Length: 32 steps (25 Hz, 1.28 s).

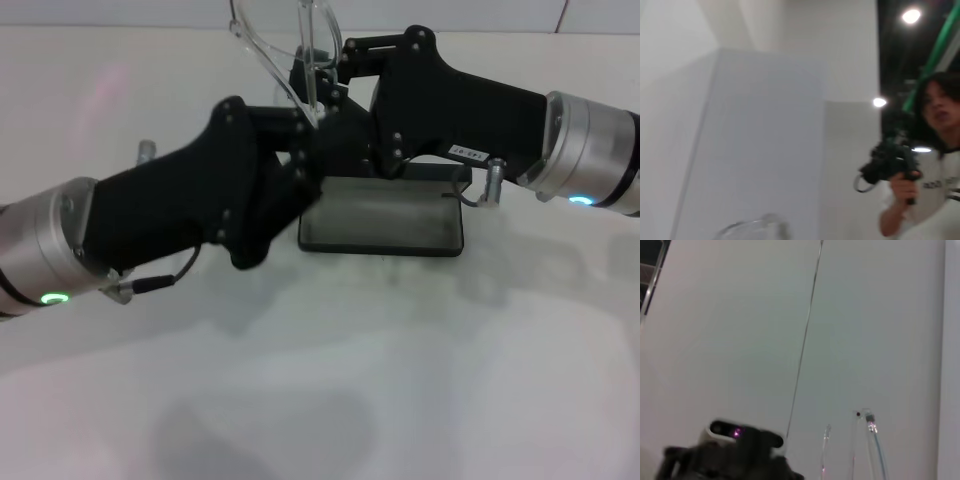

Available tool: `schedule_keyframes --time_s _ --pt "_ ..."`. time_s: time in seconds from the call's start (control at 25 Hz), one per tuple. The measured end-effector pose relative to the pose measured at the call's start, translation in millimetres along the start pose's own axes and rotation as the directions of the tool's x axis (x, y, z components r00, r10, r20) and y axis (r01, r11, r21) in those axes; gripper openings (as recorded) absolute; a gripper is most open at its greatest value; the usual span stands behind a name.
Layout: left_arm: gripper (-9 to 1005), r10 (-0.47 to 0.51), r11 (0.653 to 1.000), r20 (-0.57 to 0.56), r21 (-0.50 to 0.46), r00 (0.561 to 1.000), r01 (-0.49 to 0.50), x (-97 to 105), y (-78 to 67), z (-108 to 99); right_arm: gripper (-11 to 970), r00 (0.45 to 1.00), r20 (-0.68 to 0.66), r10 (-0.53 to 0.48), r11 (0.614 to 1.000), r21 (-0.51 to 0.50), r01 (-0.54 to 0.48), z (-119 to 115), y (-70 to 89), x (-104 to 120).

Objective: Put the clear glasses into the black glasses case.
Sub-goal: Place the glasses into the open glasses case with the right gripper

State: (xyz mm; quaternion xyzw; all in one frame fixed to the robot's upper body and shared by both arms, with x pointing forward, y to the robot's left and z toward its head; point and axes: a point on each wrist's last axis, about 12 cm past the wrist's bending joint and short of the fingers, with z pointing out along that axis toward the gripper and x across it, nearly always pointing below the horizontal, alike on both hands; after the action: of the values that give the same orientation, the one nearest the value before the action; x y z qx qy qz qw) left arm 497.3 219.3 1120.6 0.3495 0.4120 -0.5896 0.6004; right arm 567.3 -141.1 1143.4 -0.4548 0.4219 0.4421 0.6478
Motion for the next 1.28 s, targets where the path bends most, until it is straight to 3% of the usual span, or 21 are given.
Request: schedule_keyframes --time_s 0.48,1.0,1.28 --pt "46 0.0 0.999 0.009 0.035 1.0 0.0 0 1.7 8 113 1.0 -0.025 -0.002 1.0 -0.024 0.001 4 2.5 3" --pt "47 -0.009 0.999 0.027 -0.038 1.0 0.01 1 5.7 4 113 0.998 -0.056 -0.008 0.999 -0.045 0.005 11 5.2 6" --pt "47 -0.006 0.999 0.031 -0.032 0.999 0.007 -2 1.2 -4 116 0.999 -0.053 -0.002 1.0 -0.018 0.001 6 5.2 7"
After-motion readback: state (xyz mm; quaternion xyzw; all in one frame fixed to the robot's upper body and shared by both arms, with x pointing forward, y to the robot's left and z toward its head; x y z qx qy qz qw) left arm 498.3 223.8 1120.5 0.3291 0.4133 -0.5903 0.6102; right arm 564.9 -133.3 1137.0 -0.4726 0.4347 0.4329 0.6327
